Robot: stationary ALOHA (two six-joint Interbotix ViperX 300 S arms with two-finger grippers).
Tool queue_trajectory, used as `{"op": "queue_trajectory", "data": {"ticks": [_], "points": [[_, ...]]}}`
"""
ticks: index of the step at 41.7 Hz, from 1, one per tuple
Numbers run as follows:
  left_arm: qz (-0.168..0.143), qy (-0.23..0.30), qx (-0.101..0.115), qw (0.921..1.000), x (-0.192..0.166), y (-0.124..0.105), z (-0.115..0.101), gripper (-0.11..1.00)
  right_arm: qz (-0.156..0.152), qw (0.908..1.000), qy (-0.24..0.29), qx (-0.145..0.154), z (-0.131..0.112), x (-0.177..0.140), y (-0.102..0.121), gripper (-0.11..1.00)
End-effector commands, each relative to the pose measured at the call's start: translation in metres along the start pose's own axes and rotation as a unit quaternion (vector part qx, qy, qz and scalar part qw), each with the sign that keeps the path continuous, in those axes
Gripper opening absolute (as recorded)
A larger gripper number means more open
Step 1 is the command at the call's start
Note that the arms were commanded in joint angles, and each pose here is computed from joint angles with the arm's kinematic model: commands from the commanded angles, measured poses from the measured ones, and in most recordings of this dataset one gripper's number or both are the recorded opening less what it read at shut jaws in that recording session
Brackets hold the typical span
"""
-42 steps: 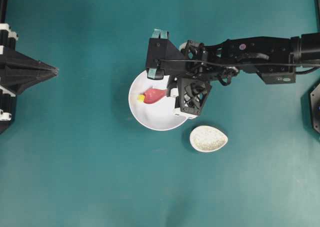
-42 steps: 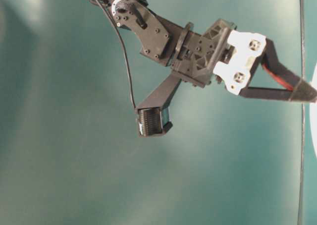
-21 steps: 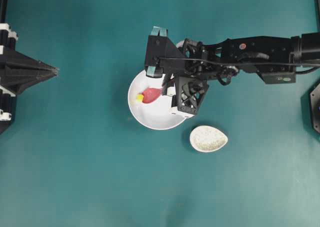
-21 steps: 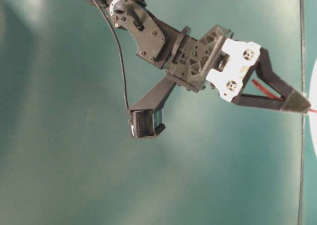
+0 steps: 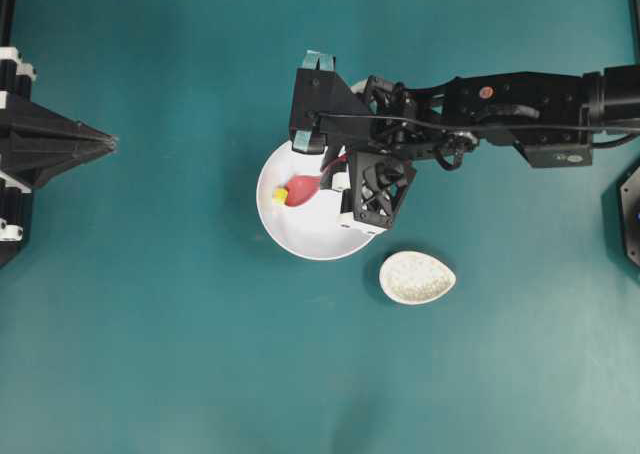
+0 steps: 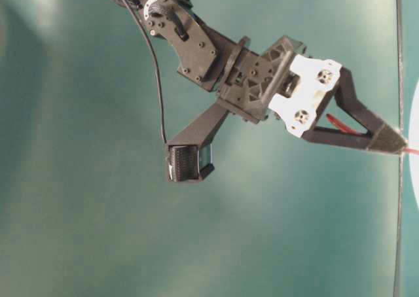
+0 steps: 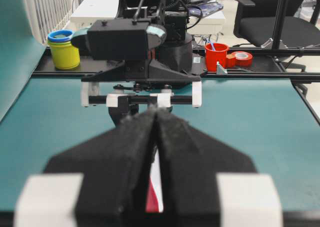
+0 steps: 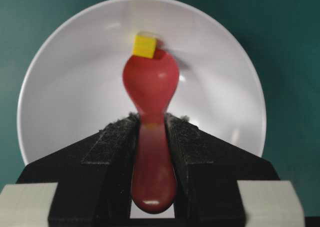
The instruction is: Scoop the yellow hexagonal prism block from the bowl with a spoon using the right arm.
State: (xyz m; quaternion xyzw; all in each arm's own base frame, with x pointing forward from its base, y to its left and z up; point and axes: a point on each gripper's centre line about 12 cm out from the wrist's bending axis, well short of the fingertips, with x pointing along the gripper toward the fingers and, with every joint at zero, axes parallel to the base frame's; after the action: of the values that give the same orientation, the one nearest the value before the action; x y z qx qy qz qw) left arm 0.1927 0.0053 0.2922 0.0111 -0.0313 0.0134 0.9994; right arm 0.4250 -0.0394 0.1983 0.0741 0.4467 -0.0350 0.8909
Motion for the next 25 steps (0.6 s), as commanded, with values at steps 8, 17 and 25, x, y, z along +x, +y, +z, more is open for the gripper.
{"op": "queue_trajectory", "data": {"ticks": [8, 17, 25], "points": [[0.001, -0.007, 0.002, 1.0, 0.003, 0.0, 0.006, 0.0, 0.002, 0.9985, -0.054, 0.003, 0.011, -0.024, 0.002, 0.24], [0.0, -0.007, 0.002, 1.0, 0.003, 0.0, 0.006, 0.0, 0.002, 0.997, -0.077, 0.01, 0.007, -0.029, 0.001, 0.24], [0.001, -0.007, 0.002, 1.0, 0.003, 0.0, 0.006, 0.0, 0.002, 0.9961, -0.087, 0.012, 0.003, -0.032, 0.002, 0.24]]}}
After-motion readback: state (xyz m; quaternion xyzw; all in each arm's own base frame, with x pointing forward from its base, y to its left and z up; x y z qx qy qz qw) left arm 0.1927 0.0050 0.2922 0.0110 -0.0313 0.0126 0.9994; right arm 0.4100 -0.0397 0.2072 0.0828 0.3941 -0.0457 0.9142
